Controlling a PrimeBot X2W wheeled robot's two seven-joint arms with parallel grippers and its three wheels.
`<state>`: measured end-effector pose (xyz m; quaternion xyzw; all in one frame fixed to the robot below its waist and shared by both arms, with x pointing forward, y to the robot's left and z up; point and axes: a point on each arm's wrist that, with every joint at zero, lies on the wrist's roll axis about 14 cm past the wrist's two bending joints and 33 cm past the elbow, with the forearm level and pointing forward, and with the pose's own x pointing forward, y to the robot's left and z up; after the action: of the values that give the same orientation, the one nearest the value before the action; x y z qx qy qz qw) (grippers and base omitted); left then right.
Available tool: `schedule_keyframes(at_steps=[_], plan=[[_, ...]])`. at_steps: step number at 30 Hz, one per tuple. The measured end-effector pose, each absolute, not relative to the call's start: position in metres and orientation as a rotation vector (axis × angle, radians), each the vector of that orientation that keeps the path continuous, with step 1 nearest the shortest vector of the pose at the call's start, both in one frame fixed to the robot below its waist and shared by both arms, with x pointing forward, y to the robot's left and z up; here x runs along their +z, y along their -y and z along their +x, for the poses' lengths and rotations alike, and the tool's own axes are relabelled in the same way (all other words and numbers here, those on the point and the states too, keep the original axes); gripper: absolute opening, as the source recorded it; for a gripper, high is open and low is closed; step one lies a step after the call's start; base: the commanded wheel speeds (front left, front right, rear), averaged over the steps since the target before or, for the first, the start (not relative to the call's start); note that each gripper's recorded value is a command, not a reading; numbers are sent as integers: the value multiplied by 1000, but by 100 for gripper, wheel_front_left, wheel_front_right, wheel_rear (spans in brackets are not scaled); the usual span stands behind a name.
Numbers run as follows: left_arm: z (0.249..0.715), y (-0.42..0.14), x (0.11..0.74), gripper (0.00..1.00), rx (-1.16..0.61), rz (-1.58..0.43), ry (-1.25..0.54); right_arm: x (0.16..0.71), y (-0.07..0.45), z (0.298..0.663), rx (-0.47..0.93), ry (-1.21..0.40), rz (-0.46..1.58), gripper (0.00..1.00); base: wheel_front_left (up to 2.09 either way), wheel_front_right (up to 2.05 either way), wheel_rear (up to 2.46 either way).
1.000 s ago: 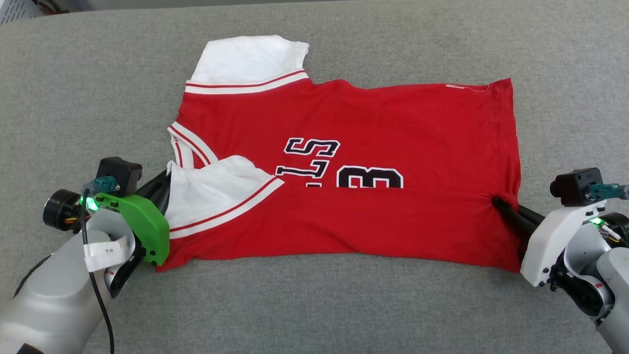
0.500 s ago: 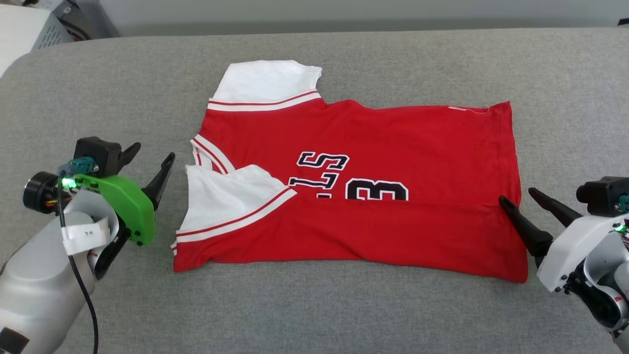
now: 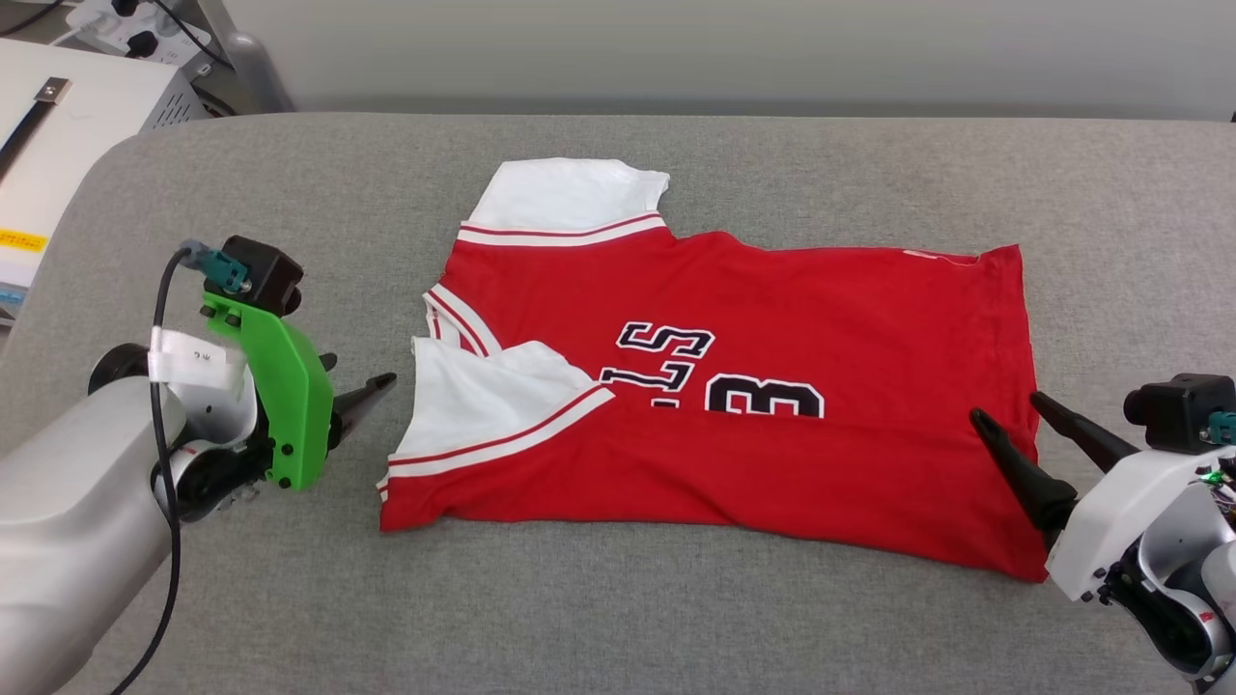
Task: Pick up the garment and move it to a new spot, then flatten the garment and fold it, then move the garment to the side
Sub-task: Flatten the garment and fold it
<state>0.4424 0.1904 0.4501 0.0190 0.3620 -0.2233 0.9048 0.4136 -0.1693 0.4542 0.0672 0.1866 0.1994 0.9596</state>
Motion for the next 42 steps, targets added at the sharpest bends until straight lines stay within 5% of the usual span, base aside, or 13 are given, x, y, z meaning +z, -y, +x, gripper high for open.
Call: schedule_keyframes(at_steps=[9, 28, 29, 42], plan=[[416, -189, 419, 100, -485, 7, -1038, 450, 162, 413, 410, -397, 157, 100, 0, 0, 0], [397, -172, 360, 100, -528, 65, -1226, 434, 173, 415, 370, -442, 169, 100, 0, 0, 0], [397, -173, 360, 4, -527, 69, -1226, 435, 173, 416, 369, -437, 168, 100, 0, 0, 0], [399, -167, 385, 0, -567, 108, -1062, 468, 195, 415, 403, -450, -12, 100, 0, 0, 0]])
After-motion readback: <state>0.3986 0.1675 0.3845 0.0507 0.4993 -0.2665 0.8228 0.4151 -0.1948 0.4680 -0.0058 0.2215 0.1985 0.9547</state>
